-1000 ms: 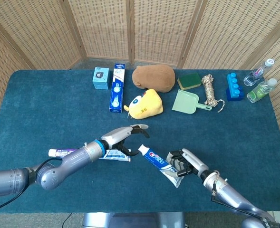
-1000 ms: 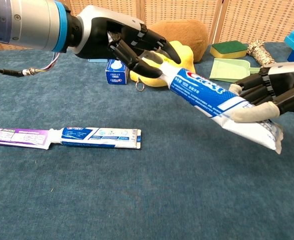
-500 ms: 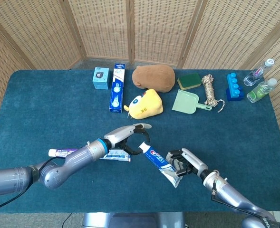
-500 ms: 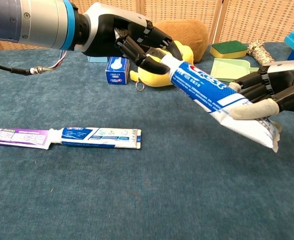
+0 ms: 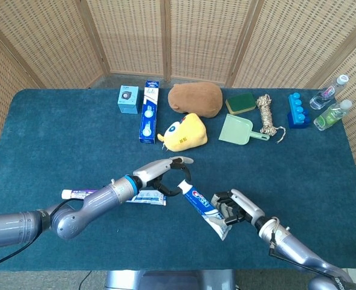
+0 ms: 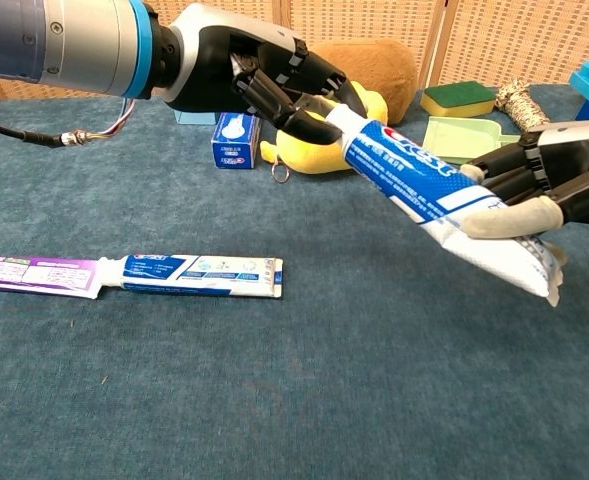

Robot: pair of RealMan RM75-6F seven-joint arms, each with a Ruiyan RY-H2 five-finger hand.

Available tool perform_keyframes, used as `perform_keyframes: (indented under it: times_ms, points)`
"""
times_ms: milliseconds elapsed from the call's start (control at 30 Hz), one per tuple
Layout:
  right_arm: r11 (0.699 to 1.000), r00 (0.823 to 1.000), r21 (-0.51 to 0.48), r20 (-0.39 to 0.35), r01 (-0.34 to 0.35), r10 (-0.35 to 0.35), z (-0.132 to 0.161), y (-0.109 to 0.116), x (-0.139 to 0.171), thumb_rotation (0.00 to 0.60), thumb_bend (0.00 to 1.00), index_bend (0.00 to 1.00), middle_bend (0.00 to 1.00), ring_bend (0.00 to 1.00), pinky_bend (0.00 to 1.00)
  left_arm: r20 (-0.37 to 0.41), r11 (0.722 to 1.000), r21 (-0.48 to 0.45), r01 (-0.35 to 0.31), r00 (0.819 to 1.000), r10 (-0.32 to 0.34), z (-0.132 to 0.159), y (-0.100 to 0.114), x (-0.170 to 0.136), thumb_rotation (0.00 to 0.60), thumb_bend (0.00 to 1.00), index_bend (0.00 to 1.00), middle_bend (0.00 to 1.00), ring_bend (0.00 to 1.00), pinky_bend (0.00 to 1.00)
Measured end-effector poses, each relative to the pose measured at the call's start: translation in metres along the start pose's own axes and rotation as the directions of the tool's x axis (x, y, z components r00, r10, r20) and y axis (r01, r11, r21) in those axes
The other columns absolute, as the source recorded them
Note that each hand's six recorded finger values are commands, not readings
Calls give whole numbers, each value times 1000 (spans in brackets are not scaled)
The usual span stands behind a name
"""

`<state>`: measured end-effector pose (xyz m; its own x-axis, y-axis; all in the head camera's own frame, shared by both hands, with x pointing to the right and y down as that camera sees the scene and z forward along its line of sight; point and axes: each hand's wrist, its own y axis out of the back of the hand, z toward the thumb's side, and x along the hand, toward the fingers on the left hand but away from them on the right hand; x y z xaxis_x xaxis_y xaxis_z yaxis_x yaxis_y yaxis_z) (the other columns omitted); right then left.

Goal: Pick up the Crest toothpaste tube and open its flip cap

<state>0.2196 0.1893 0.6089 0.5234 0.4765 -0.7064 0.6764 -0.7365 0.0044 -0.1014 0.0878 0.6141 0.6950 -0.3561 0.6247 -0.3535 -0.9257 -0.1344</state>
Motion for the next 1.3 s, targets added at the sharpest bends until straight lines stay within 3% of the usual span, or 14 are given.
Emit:
perform_keyframes:
  times_ms: [300, 1300]
  points:
    - [1000, 1000, -10, 7, 14, -14, -4, 4, 2, 600, 498, 997, 754, 733, 766, 4, 1000, 1, -8, 1000, 8, 1, 1, 1, 600, 393, 475, 134, 12, 109]
    - [989, 987, -17, 69, 147, -146, -19, 27, -1, 600, 498, 997, 753, 739, 766, -3, 1000, 4, -30, 1000, 30, 0, 2, -1, 600, 391, 567, 146, 21, 119]
